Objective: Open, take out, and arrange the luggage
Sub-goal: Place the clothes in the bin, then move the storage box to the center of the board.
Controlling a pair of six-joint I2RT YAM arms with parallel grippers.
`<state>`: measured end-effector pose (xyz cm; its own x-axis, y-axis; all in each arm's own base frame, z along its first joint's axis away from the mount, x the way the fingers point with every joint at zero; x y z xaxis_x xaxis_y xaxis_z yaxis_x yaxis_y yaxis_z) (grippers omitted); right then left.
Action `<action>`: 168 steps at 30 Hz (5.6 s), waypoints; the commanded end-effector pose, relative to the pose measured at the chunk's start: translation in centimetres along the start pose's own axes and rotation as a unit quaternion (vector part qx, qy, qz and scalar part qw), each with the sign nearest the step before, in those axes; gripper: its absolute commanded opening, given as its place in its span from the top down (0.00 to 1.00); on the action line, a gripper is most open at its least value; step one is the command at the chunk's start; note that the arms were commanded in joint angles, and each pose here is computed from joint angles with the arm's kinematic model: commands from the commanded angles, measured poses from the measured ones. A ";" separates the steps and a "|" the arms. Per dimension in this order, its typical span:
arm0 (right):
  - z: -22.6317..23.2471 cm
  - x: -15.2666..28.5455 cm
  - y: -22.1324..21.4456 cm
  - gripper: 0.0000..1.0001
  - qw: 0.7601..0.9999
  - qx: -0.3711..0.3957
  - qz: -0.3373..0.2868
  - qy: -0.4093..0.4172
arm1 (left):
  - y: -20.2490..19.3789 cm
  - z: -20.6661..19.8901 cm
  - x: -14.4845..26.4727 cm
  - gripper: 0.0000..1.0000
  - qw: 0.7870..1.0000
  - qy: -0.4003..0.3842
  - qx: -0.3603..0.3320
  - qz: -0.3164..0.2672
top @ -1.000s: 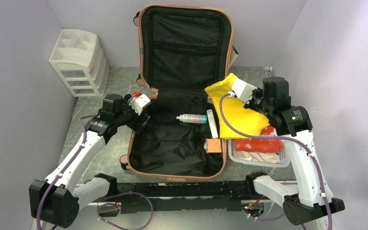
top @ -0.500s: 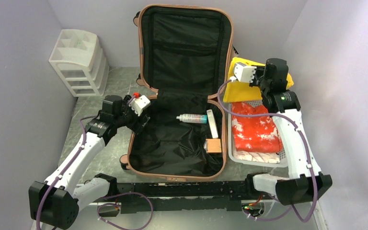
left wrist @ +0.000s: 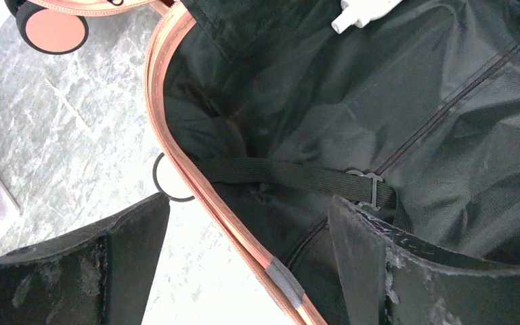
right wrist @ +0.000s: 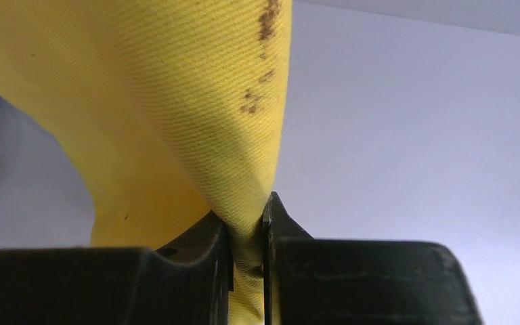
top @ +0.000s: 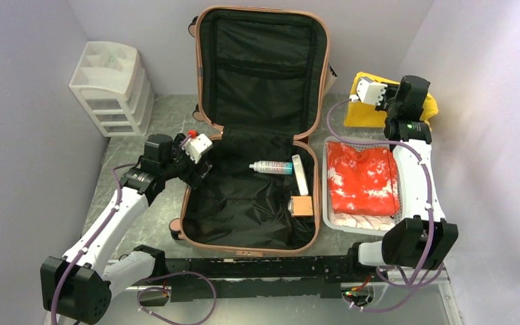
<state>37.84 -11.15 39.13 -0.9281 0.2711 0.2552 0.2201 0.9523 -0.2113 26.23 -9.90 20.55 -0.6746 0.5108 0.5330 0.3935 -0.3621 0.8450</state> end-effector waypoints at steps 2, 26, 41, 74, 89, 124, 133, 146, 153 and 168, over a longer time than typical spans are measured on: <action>-4.9 4.6 0.0 1.00 0.990 -0.027 -0.033 -0.133 | 0.6 0.3 0.0 0.09 1.000 0.005 -0.013 -0.018; 11.2 15.5 3.6 1.00 0.970 0.086 -0.182 0.136 | 0.6 0.1 0.2 0.09 1.000 0.000 -0.012 -0.016; 26.0 19.6 4.8 1.00 0.919 0.159 -0.208 0.296 | 0.6 -0.2 0.3 0.09 1.000 -0.009 -0.016 -0.023; 22.9 21.9 3.5 0.28 0.906 0.203 -0.210 0.305 | 0.7 -0.2 0.2 0.08 1.000 -0.011 -0.016 -0.022; 15.7 14.6 2.8 0.92 0.948 -0.110 -0.079 0.288 | 0.6 -0.2 0.3 0.08 0.999 -0.008 -0.019 -0.026; 22.8 8.2 2.3 1.00 0.938 -0.206 0.076 0.267 | 0.6 -0.2 0.1 0.08 1.000 -0.014 -0.016 -0.019; 32.6 7.0 5.3 1.00 0.872 -0.222 0.061 0.433 | 0.6 -0.3 0.1 0.08 1.000 -0.016 -0.016 -0.021; 15.5 10.0 5.2 0.99 0.912 -0.325 -0.084 0.237 | 0.6 -0.1 -0.2 0.07 1.000 -0.014 -0.015 -0.017; 12.0 13.0 8.3 0.40 0.853 -0.391 -0.205 0.280 | 2.1 1.1 0.3 0.03 0.999 0.023 -0.018 -0.020; 10.2 13.4 14.1 0.09 0.750 -0.444 -0.429 0.238 | 14.8 21.2 4.7 0.03 0.951 0.290 0.089 -0.068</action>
<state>25.17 2.79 29.09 -0.6826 -0.5797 0.4449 0.0601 0.5623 0.8248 39.98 0.99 33.63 -0.9144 0.1022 0.3918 0.3668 -0.2006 0.9084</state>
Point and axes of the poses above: each gripper's point midway between its finger pads, its own x axis back along the fingers, its own z axis along the line the jaws close on, y = z × x, the point moved 5 cm from there along x, back along the fingers, and after that the axes turned 12 degrees about x, right-handed, at the moved point
